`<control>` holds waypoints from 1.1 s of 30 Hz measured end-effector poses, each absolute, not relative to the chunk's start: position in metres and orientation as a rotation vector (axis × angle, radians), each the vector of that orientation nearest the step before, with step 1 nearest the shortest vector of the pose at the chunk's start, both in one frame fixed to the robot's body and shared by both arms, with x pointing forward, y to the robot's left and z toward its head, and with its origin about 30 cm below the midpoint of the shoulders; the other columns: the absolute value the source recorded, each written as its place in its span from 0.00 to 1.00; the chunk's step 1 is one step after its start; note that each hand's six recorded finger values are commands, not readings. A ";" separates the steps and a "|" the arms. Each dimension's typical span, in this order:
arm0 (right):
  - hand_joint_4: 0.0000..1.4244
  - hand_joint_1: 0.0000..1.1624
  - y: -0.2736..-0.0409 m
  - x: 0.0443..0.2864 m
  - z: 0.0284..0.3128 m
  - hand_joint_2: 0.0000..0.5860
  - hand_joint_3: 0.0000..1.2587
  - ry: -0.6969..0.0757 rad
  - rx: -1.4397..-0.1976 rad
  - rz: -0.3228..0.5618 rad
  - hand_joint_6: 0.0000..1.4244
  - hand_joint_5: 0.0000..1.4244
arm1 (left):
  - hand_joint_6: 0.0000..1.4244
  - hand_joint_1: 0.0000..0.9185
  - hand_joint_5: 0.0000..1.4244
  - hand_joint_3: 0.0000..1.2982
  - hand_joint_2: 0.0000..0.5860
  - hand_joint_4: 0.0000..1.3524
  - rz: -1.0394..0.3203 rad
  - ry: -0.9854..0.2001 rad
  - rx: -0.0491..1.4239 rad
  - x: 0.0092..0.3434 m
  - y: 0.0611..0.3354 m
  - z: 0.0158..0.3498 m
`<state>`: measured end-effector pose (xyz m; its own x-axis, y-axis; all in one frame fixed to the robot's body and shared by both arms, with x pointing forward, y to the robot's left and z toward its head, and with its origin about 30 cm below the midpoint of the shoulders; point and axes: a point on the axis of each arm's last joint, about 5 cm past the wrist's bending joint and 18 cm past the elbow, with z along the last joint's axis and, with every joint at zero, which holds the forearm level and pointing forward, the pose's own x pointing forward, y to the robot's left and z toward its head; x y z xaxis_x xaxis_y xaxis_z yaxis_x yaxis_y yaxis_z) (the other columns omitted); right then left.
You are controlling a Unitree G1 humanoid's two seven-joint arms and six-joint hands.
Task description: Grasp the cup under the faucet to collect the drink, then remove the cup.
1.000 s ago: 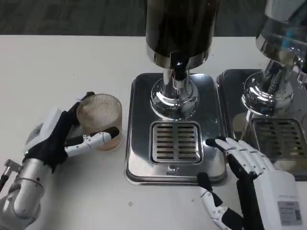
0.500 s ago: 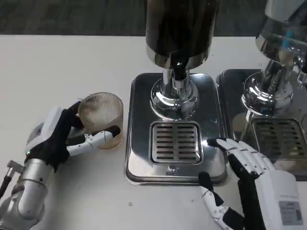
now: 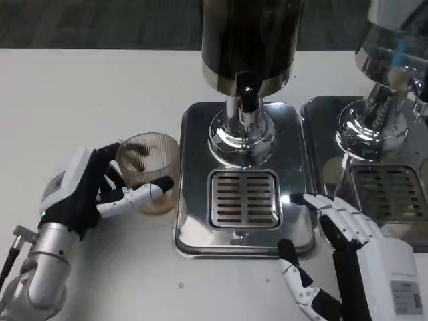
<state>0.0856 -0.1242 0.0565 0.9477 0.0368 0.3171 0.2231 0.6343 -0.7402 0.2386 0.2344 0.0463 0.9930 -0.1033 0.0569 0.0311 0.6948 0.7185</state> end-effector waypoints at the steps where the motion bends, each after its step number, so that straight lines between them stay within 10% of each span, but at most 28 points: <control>1: 0.20 0.36 -0.124 0.086 0.056 0.73 0.27 -0.318 -0.880 -0.108 0.20 0.17 | 0.77 0.44 0.62 0.40 0.24 0.45 -0.072 -0.098 0.798 0.238 0.235 0.046; 33: 0.21 0.36 -0.122 0.088 0.053 0.73 0.28 -0.327 -0.848 -0.106 0.23 0.18 | 0.80 0.45 0.65 0.43 0.22 0.48 -0.132 -0.280 0.723 0.239 0.220 0.053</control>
